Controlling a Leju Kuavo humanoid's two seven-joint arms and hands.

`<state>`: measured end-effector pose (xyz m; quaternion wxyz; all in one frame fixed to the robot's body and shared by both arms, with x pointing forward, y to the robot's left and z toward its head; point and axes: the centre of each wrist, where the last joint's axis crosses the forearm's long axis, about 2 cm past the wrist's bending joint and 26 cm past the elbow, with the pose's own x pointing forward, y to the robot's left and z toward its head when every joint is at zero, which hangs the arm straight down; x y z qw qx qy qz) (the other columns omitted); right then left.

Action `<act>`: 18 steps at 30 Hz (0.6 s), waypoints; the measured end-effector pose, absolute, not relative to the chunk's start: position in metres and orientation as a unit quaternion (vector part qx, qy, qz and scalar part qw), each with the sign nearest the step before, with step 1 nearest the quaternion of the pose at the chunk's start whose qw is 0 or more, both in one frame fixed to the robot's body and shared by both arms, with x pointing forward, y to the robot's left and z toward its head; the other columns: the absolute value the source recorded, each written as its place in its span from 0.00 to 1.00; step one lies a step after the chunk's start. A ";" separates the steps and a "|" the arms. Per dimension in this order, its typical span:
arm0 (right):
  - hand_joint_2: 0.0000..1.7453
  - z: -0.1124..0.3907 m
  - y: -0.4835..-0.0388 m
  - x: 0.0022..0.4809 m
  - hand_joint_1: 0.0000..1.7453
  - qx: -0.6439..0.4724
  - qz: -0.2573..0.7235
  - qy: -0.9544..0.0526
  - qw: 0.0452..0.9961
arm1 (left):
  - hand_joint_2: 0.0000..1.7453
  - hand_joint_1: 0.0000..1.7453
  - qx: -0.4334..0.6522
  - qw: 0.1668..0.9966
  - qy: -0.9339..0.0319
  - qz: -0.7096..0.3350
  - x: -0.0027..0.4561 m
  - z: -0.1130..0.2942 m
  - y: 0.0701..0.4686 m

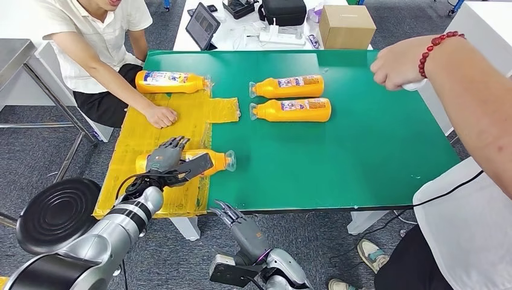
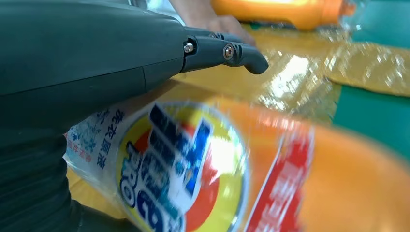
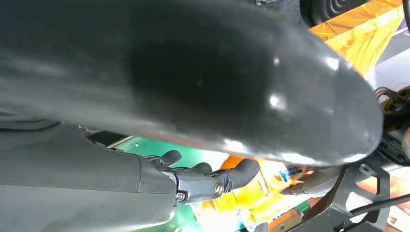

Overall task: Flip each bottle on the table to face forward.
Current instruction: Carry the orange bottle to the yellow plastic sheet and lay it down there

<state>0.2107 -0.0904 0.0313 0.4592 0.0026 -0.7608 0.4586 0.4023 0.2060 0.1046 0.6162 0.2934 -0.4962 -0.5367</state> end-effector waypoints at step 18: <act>0.00 0.018 -0.093 0.208 0.00 -0.008 0.455 -0.754 0.474 | 1.00 0.00 0.236 0.611 -0.500 -0.567 0.405 0.112 0.188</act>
